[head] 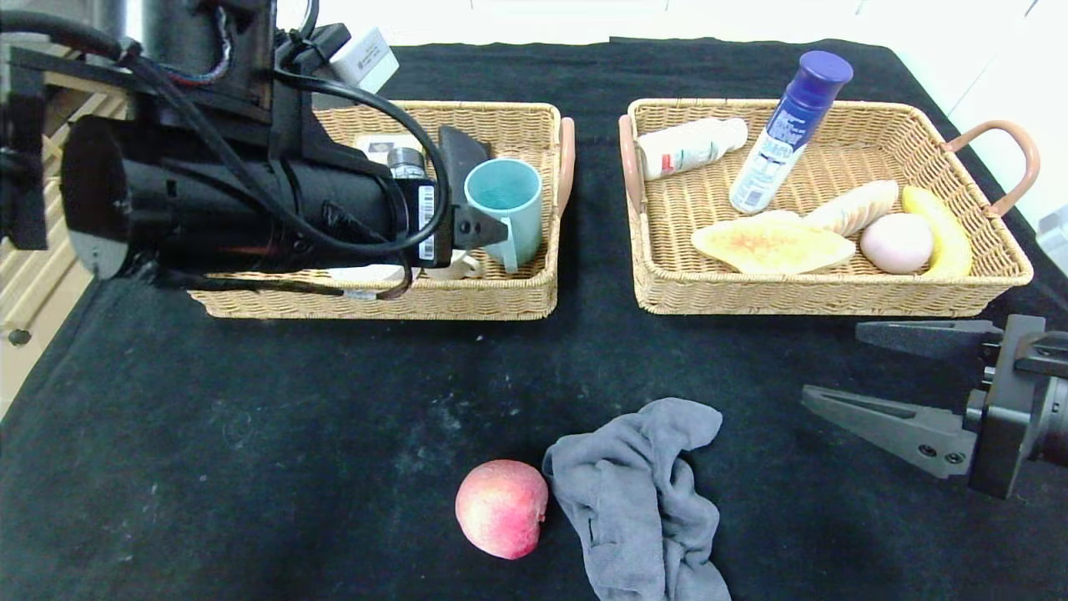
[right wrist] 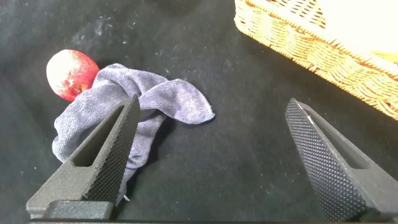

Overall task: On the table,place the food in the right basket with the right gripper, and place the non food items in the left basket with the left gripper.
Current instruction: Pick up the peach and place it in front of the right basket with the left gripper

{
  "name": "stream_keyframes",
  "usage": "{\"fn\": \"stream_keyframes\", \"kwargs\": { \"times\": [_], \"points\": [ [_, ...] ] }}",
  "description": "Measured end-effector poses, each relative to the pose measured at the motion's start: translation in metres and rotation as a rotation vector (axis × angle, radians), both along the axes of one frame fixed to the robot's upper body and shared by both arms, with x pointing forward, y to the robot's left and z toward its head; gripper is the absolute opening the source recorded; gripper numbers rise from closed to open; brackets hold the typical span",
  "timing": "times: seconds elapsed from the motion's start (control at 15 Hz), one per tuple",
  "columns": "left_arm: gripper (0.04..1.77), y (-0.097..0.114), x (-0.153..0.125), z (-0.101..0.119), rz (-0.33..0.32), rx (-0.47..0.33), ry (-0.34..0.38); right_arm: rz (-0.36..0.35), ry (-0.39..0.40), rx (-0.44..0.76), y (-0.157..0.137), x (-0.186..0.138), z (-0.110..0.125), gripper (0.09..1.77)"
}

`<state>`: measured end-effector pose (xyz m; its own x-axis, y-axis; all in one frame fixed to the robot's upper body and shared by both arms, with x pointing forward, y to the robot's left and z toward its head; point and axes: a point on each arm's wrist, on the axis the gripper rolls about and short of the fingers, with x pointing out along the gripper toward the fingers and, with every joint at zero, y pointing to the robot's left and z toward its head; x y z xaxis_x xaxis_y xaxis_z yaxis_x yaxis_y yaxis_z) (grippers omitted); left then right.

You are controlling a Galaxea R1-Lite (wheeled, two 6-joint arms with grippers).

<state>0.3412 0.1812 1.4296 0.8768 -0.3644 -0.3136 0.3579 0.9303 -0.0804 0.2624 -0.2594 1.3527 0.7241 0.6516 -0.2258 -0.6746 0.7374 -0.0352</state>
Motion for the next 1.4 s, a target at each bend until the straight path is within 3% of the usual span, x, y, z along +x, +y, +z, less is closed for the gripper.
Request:
{"fn": "stream_keyframes", "kwargs": {
  "times": [0.33,0.6,1.4],
  "points": [
    [1.64,0.001,-0.053,-0.025,-0.087,0.099,0.123,0.002,-0.002,0.000,0.000,-0.001,0.000,1.71],
    [1.67,-0.004,-0.075,-0.058,-0.161,0.184,0.217,0.009,-0.003,0.001,0.001,-0.002,0.000,1.71],
    [1.70,-0.034,-0.083,-0.097,-0.261,0.332,0.301,0.024,-0.016,0.008,0.001,-0.008,0.003,1.71]
  ]
}}
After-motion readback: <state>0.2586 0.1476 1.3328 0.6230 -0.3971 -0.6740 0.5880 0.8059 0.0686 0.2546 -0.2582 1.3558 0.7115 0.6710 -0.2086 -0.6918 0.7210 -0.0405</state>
